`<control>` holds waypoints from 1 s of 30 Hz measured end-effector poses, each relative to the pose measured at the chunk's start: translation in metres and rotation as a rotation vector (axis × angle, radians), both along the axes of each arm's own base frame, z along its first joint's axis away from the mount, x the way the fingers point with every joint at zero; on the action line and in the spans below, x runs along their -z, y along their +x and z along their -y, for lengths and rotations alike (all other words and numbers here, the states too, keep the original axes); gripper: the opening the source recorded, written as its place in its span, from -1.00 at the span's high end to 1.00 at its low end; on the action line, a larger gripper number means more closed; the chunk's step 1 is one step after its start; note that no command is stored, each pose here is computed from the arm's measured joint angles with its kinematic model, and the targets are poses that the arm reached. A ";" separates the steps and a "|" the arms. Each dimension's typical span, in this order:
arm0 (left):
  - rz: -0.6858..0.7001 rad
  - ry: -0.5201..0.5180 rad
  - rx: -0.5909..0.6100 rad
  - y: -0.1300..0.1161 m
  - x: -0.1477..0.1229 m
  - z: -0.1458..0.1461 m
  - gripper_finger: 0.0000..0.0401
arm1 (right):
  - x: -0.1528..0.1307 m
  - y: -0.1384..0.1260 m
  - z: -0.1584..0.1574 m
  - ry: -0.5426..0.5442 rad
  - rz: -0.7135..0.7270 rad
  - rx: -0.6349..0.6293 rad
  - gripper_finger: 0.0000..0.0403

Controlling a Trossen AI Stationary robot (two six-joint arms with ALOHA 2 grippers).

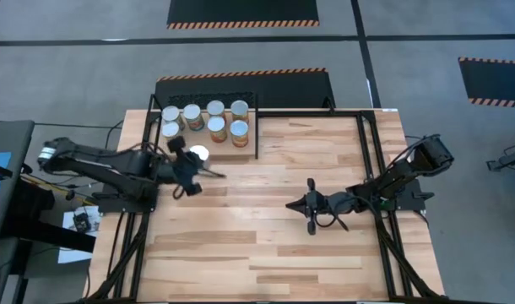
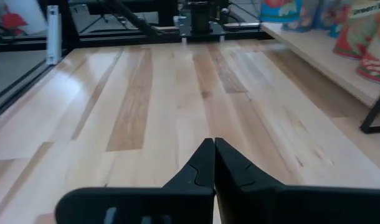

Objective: Pick and place cans onto a shelf
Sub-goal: Put the canned tomatoes on the shelf aligned with the other canned tomatoes on the shelf

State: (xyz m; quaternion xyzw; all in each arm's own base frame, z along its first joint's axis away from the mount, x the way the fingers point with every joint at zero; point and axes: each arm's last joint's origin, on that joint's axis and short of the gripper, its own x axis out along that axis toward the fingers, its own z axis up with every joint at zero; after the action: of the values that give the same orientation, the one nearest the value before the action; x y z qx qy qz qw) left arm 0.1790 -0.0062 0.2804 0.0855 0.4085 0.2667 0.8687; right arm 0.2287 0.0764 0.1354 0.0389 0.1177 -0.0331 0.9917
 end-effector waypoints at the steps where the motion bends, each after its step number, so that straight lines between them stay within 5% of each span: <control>1: 0.014 -0.001 -0.033 -0.006 0.004 -0.006 1.00 | 0.000 0.000 -0.001 -0.004 0.001 0.011 0.92; 10: 0.138 -0.009 -0.203 -0.031 0.019 -0.050 1.00 | -0.001 0.000 0.002 -0.002 0.015 0.046 0.92; 30: 0.112 -0.039 -0.371 -0.010 0.045 -0.107 1.00 | 0.000 0.000 0.002 -0.003 0.006 0.047 0.92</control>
State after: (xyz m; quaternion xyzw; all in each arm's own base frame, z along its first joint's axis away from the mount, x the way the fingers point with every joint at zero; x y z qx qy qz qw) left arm 0.1693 0.1006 0.2357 -0.0230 0.3733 0.4189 0.8275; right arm 0.2290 0.0741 0.1357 0.0405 0.1139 -0.0566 0.9911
